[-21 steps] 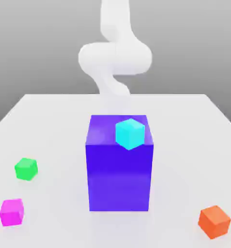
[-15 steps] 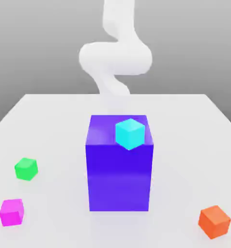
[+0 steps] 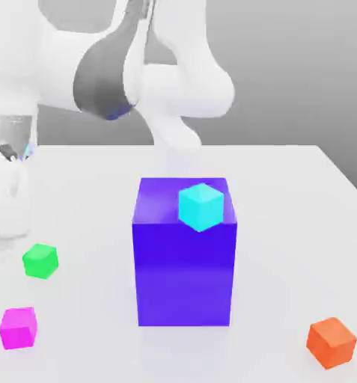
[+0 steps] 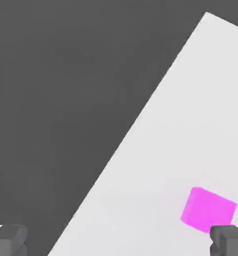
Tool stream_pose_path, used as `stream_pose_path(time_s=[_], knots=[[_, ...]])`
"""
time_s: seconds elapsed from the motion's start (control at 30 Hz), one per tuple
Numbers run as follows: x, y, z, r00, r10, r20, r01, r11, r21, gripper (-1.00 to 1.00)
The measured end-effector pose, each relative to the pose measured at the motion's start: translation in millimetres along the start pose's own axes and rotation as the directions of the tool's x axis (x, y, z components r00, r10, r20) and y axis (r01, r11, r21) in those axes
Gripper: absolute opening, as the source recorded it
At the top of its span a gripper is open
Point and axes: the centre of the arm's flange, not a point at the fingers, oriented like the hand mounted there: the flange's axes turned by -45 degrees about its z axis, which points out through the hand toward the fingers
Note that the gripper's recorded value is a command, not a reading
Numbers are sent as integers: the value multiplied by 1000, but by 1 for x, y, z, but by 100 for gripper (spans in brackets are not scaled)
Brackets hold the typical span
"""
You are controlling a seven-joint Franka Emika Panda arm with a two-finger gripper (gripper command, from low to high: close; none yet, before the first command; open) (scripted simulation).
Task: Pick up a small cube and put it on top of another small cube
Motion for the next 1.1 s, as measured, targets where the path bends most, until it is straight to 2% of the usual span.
stream_pose_path(time_s=[0.17,0.33,0.37,0.6,0.77,1.1], knots=[[-4,47,89,970,217,106,-209,974,-84,0],[-13,62,158,955,268,125,-255,961,-105,0],[-15,63,167,955,268,125,-256,961,-106,-100],[-15,63,168,955,269,124,-257,961,-105,-100],[-7,61,114,957,263,124,-251,962,-105,-100],[-11,134,75,991,-14,134,28,994,-104,-100]])
